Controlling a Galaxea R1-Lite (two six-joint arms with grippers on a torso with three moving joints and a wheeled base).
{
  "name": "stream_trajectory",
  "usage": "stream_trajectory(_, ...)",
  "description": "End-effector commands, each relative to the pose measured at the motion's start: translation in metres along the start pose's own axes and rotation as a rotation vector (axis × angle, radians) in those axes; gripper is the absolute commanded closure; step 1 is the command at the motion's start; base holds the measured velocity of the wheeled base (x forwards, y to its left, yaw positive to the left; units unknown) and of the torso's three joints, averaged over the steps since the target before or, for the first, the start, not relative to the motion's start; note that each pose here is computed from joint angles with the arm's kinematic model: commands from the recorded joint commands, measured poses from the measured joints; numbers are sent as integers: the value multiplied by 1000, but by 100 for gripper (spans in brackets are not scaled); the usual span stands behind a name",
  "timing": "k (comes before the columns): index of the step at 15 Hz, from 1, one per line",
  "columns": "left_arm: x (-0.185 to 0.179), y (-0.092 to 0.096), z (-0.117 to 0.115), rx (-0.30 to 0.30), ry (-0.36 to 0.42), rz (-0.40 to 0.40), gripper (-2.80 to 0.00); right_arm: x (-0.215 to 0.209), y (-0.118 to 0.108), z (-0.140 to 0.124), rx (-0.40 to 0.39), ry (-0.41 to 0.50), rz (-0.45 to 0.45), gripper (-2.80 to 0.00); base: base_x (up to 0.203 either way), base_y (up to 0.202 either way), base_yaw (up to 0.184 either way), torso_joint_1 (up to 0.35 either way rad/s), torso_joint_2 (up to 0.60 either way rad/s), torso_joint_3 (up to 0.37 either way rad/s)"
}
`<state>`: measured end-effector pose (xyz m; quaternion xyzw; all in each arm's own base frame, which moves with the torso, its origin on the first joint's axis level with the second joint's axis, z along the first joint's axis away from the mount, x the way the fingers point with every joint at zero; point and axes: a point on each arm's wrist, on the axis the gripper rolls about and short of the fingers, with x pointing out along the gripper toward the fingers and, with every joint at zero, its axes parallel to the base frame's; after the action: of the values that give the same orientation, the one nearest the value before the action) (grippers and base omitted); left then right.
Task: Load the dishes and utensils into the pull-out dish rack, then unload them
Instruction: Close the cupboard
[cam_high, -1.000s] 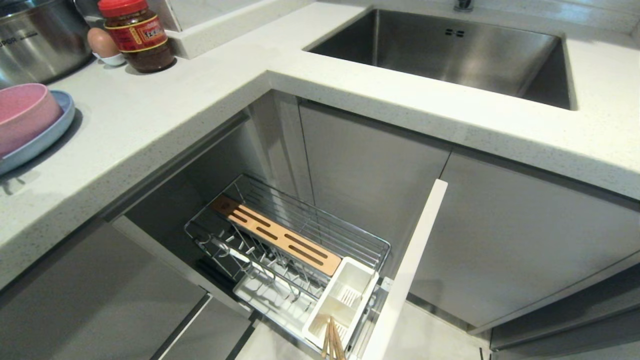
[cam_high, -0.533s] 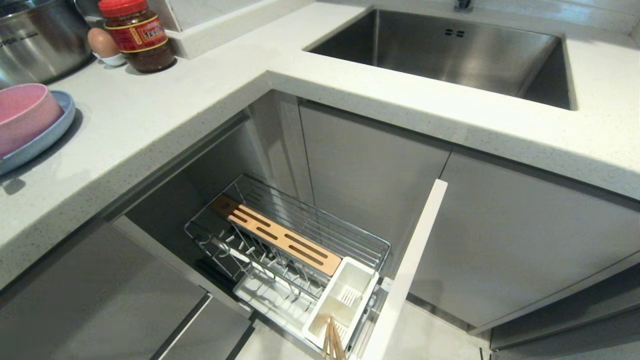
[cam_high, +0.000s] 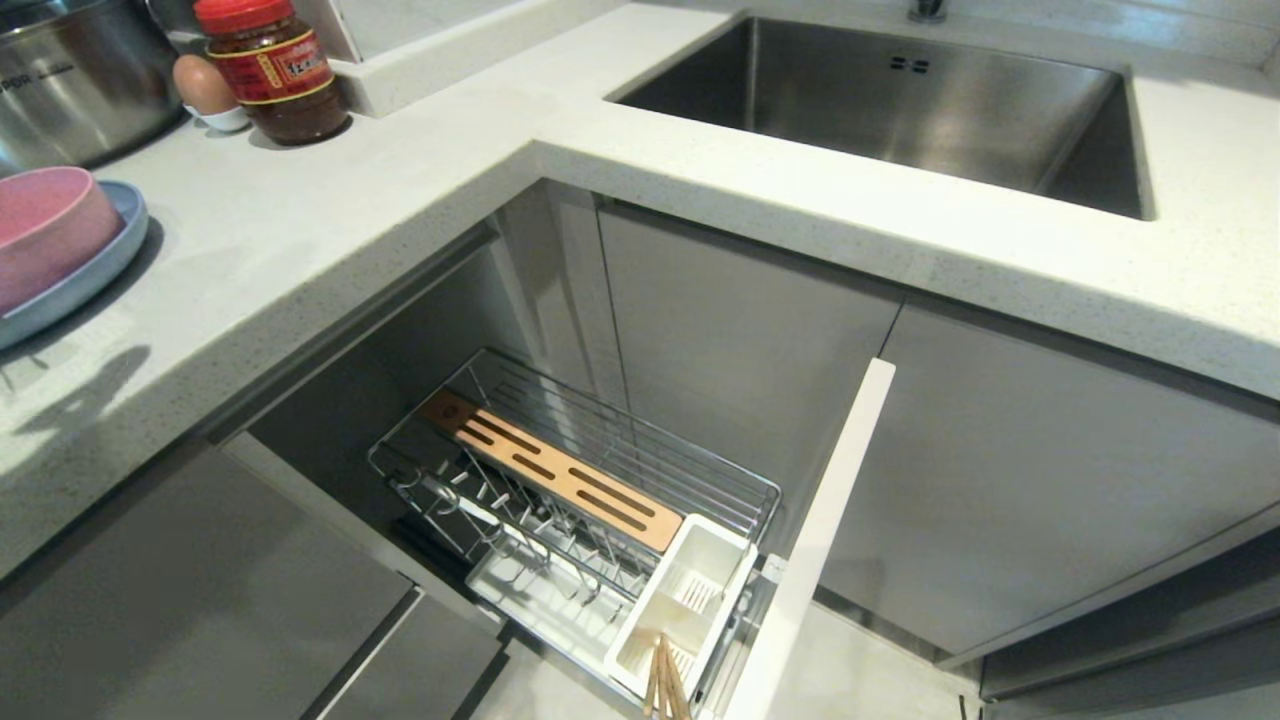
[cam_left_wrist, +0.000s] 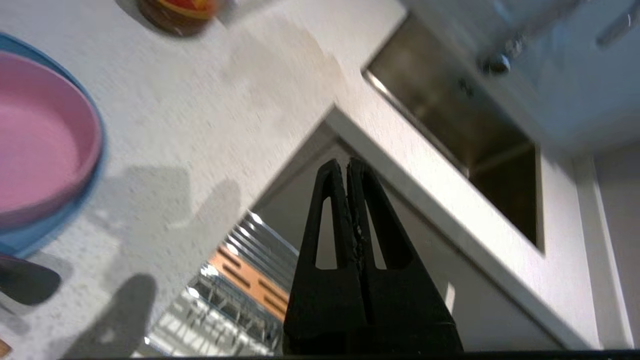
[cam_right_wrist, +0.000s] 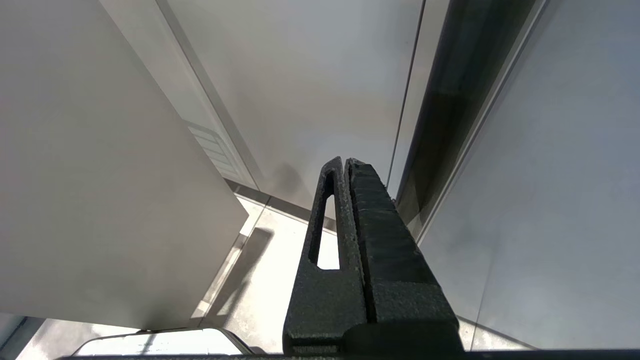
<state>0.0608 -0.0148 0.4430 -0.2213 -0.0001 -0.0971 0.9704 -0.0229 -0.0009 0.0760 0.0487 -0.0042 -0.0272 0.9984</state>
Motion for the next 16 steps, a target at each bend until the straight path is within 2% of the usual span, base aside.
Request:
stream_trajectory(1,-25,3,-5,43,45,-43,0,0,0,0,1,-5,0,0,0,0,0,0,0,0)
stream_trajectory(4,-84,10,-15,139,-6,-62,0,0,0,0,1,-5,0,0,0,0,0,0,0,0)
stream_trajectory(7,-134,15,-38,260,-93,10,0,0,0,0,1,-5,0,0,0,0,0,0,0,0)
stream_trajectory(9,-161,25,-72,338,-103,52,0,0,0,0,1,-5,0,0,0,0,0,0,0,0)
stream_trajectory(11,-178,41,-116,436,-85,91,0,0,0,0,1,-5,0,0,0,0,0,0,0,0)
stream_trajectory(16,-179,80,-209,633,-45,181,0,0,0,0,1,-5,0,0,0,0,0,0,0,0)
